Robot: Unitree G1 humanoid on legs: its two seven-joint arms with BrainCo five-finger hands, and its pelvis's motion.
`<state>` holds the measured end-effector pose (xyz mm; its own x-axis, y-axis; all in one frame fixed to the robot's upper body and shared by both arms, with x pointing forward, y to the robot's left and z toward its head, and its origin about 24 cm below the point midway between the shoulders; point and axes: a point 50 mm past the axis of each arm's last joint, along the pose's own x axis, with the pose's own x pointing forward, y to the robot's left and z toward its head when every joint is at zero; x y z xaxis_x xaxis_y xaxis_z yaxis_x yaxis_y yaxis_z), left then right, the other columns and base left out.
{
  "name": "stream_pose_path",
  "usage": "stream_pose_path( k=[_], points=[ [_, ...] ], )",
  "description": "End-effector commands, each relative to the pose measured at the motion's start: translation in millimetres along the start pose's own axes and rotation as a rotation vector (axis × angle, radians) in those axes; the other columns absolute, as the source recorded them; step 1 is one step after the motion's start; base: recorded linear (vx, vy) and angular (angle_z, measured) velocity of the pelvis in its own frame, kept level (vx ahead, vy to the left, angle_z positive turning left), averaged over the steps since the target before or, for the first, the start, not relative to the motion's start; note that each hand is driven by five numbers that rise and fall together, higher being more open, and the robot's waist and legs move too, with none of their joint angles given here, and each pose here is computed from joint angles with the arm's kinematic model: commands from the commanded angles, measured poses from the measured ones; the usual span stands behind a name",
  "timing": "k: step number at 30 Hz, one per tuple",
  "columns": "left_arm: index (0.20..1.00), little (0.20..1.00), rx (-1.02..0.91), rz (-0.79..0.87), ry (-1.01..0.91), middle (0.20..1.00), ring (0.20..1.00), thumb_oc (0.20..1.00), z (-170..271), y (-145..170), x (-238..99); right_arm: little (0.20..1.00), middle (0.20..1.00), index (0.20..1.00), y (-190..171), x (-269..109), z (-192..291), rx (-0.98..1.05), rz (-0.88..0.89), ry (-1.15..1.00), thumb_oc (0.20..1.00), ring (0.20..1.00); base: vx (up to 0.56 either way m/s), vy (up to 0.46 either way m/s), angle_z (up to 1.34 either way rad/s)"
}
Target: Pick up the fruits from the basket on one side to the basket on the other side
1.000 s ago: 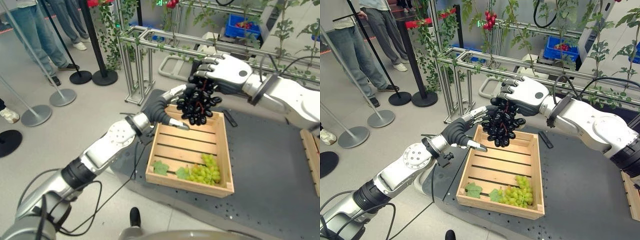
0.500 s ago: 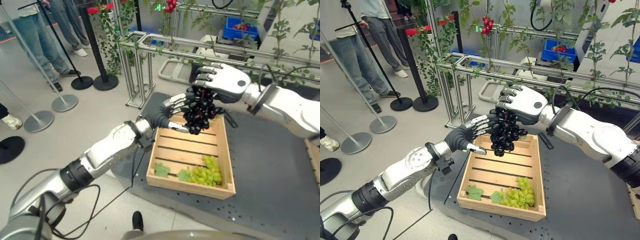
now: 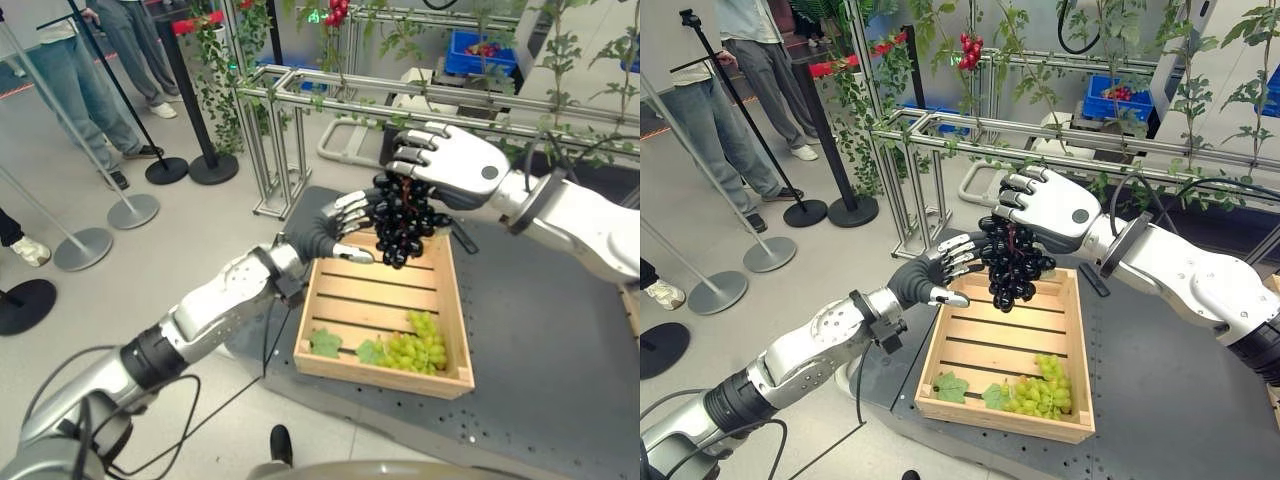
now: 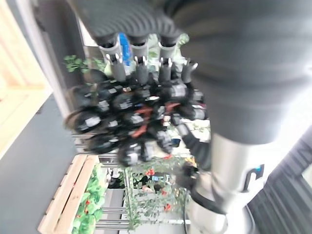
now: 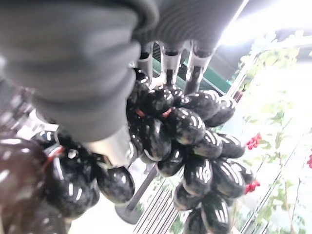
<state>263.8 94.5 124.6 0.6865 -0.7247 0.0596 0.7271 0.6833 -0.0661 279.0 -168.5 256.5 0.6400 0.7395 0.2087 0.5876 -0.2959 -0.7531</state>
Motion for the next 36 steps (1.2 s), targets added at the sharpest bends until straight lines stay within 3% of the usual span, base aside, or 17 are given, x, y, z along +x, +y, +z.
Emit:
stream_pose_path(
  k=[1,18,28,36],
  points=[
    [1.000,1.000,0.017,0.042,-0.053,1.000,1.000,1.000,14.9,14.1,-3.2,0.200,0.200,0.200,-46.8,2.9,-20.5,-0.170,-0.186,0.070,0.200,0.200,0.01,-0.047,0.02],
    [1.000,1.000,0.126,0.079,-0.012,1.000,1.000,1.000,21.3,29.6,-19.0,0.200,0.200,0.200,-46.4,6.1,-22.0,-0.210,-0.112,0.026,0.200,0.200,0.00,-0.002,0.01],
    [1.000,1.000,0.075,-0.256,0.058,1.000,1.000,1.000,26.2,-18.8,14.3,0.200,0.200,0.200,-71.1,34.5,13.6,-0.203,-0.194,-0.224,0.200,0.200,0.00,0.000,0.00],
    [1.000,1.000,0.049,-0.364,0.095,1.000,1.000,1.000,26.6,-34.3,19.6,0.200,0.200,0.200,-77.5,40.9,32.2,-0.174,-0.221,-0.333,0.200,0.200,0.00,0.000,0.00]
  ],
)
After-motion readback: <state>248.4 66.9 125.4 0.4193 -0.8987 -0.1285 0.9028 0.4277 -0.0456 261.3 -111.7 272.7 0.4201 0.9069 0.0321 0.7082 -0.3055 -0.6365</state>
